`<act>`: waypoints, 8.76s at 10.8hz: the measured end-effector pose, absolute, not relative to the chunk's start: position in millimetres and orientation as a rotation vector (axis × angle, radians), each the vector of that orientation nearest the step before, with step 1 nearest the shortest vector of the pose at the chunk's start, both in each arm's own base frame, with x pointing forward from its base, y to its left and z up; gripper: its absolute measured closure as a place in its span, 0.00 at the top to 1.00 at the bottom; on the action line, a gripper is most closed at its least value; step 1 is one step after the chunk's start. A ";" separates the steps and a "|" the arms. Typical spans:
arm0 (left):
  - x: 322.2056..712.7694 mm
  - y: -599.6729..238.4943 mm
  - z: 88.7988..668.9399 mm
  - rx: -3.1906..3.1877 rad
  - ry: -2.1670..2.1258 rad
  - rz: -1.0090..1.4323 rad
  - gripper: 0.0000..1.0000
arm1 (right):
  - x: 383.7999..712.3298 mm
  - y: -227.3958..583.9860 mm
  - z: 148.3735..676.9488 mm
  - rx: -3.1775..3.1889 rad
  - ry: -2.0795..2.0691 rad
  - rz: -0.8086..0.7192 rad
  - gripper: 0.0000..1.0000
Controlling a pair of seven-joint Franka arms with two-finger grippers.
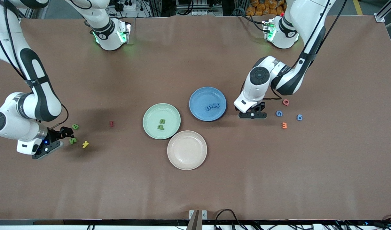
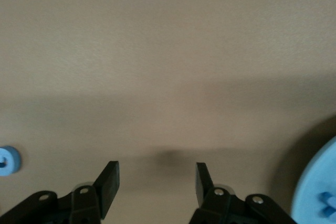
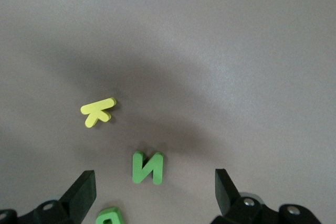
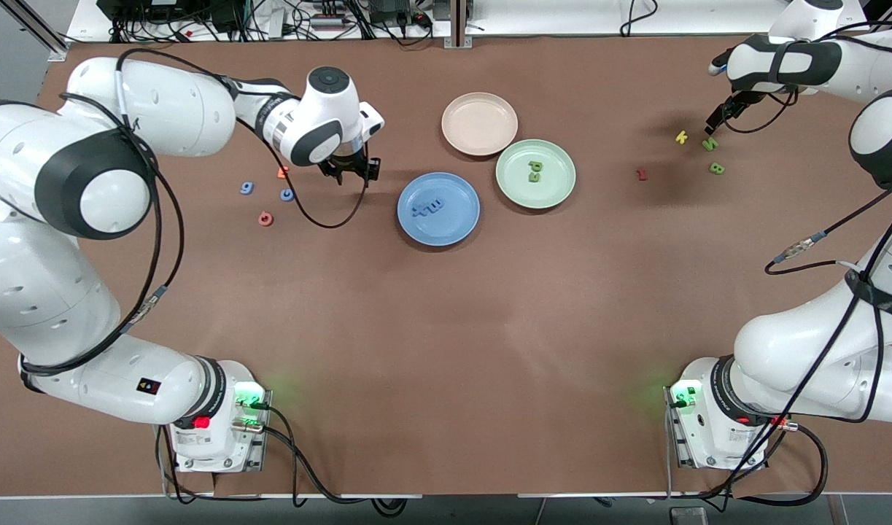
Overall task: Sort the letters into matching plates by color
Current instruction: 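Move the right gripper to the green N while the left reaches G, then grasp the blue G with the left gripper while the right grasps N, then carry the blue G to the blue plate while the right lifts N, then release the G on the blue plate while the right carries N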
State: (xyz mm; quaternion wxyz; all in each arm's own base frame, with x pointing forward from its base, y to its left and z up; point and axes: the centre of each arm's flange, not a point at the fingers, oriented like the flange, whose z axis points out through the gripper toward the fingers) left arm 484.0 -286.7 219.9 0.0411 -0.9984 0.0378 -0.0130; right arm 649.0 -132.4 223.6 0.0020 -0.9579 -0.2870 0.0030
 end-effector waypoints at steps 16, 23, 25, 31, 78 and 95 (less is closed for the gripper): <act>482.1 -128.6 201.8 -3.036 0.353 -0.154 0.58 | 609.1 -136.9 163.9 -3.037 -0.946 -0.131 1.00; 469.8 -117.7 187.7 -3.056 0.340 -0.184 0.57 | 611.2 -140.7 167.2 -3.045 -0.949 -0.152 0.94; 467.7 -115.3 183.7 -3.060 0.335 -0.188 0.57 | 613.8 -138.6 169.5 -3.045 -0.954 -0.164 0.94; 466.1 -104.2 180.6 -3.059 0.319 -0.193 0.55 | 618.6 -135.6 173.8 -3.044 -0.963 -0.183 0.80; 421.8 -372.4 230.7 -3.359 -0.365 -0.150 0.34 | 628.3 90.0 239.2 -3.037 0.184 0.016 0.33; 465.6 -341.6 243.6 -3.342 -0.372 -0.109 1.00 | 557.7 292.6 220.7 -3.053 0.270 0.114 0.39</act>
